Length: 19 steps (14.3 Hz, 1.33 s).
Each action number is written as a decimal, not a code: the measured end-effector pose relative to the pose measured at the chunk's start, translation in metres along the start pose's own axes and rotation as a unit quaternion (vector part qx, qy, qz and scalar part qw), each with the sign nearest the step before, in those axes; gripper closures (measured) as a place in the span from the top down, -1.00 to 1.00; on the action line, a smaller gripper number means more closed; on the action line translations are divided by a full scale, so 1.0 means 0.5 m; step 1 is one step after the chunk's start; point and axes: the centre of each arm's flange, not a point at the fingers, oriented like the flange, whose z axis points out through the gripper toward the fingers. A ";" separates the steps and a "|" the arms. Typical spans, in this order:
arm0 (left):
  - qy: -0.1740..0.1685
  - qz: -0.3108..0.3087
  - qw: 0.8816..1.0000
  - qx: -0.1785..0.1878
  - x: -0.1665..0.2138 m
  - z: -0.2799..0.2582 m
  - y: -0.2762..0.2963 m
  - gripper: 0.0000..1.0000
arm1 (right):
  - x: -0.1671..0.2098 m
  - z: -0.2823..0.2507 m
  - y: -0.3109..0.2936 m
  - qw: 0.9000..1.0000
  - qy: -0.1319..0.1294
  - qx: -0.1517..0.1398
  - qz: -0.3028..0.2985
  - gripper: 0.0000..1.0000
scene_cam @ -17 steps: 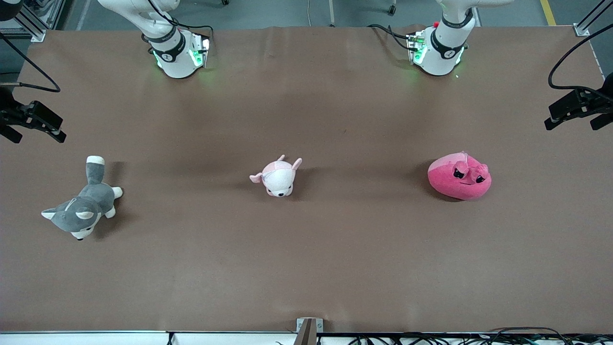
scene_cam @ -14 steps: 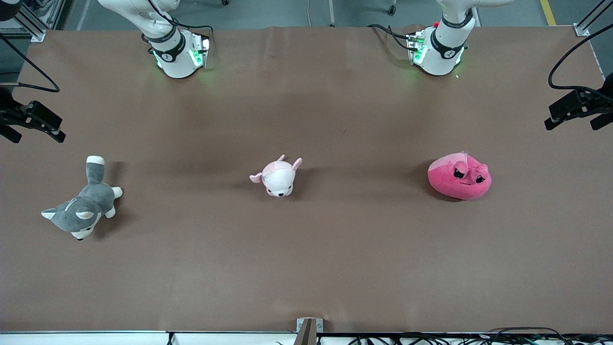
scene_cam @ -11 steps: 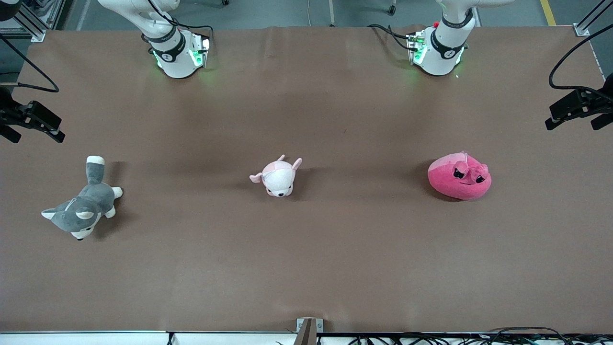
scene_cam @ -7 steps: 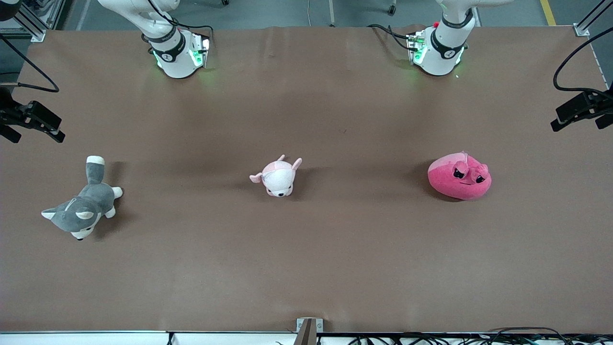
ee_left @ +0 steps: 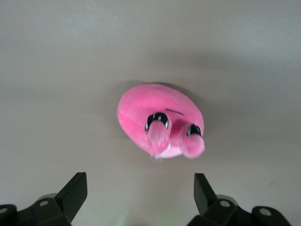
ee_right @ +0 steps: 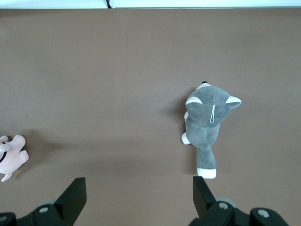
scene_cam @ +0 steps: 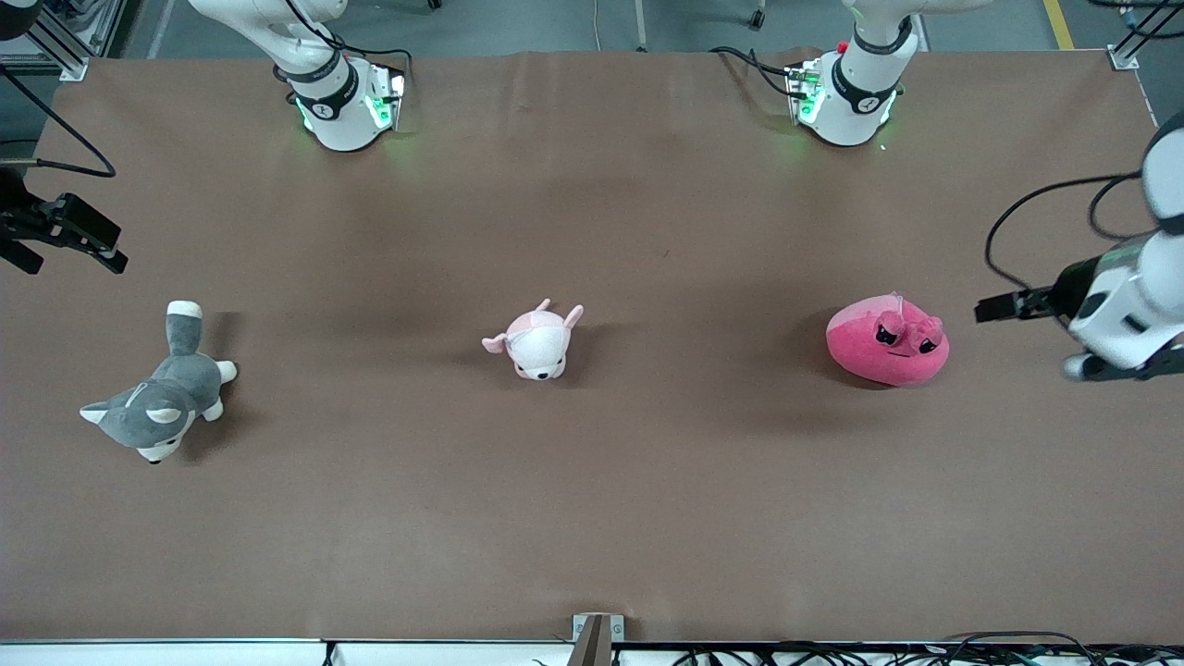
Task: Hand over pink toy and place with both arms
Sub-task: 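Reach the left gripper down to the hot-pink plush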
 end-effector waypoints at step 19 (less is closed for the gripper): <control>0.005 -0.010 1.000 -0.023 0.014 0.245 0.012 -0.65 | -0.021 0.069 -0.058 0.995 -0.094 0.006 -0.026 1.00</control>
